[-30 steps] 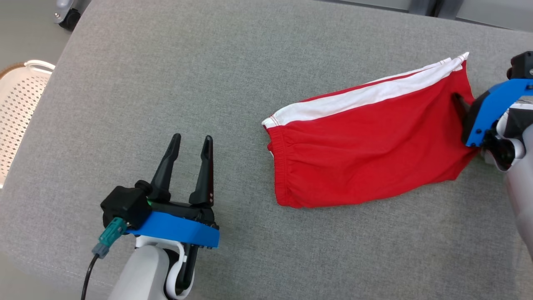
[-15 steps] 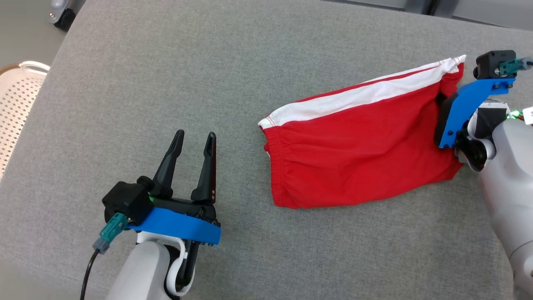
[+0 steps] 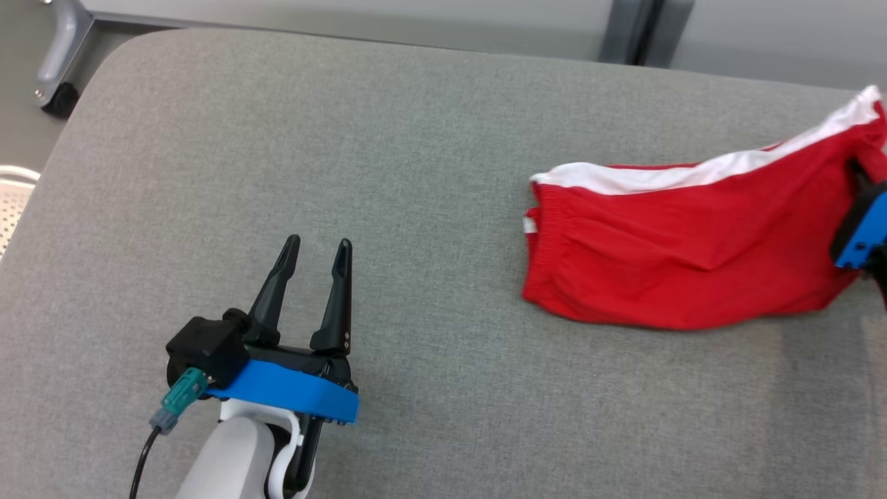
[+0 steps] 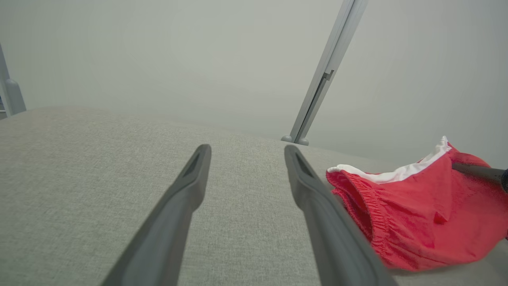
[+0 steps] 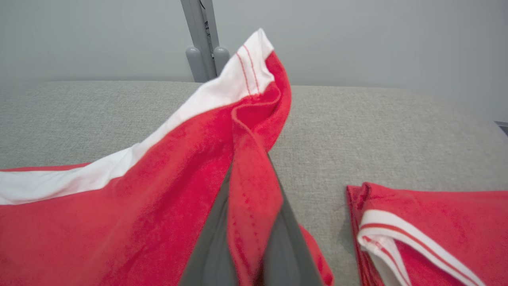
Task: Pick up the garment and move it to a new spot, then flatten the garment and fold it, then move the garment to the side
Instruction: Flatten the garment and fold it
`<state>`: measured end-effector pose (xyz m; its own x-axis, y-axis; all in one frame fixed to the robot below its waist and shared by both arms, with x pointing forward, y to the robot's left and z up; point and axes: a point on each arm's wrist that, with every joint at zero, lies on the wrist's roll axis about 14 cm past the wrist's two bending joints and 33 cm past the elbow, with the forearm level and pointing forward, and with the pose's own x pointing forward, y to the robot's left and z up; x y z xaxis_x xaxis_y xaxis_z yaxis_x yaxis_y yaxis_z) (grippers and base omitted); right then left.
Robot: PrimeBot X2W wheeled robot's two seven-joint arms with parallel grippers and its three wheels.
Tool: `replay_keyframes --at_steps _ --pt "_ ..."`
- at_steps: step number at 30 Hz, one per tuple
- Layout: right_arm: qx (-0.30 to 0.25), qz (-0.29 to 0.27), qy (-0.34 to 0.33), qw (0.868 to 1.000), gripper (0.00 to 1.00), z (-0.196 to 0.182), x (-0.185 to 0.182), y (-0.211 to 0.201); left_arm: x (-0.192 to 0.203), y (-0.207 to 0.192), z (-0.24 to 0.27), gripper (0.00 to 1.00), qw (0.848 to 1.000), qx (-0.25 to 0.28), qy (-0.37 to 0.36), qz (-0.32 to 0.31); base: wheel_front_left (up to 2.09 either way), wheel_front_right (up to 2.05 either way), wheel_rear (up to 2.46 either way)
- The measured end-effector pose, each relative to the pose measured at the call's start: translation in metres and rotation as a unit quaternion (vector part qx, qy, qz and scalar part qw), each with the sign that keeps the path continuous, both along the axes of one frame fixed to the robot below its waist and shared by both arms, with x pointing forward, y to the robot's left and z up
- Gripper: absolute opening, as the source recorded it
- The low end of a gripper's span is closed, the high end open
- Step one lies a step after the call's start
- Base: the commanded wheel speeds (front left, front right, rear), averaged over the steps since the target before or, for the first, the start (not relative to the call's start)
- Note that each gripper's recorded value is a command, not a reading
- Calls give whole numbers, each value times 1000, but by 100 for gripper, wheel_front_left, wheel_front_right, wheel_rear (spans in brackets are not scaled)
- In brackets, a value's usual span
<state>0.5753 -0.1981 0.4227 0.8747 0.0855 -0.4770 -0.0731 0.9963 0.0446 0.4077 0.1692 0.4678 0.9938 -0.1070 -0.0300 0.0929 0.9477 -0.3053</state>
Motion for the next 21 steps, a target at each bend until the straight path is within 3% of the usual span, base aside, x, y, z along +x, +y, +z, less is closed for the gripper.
replay_keyframes --at_steps 5,8,14,21 --pt "-37 -42 -20 998 0 21 -12 -43 -2 -8 4 100 1000 -3 -6 -11 0 0 0" --pt "-57 -40 -26 997 0 35 -16 -40 -3 -9 9 100 1000 -5 -12 -13 0 0 0" --pt "-67 23 -39 997 0 59 -20 30 -8 -6 15 100 1000 -7 -19 -8 0 0 0" --pt "-71 119 -2 990 0 48 -42 113 -18 1 16 100 1000 -10 -18 6 0 0 0"
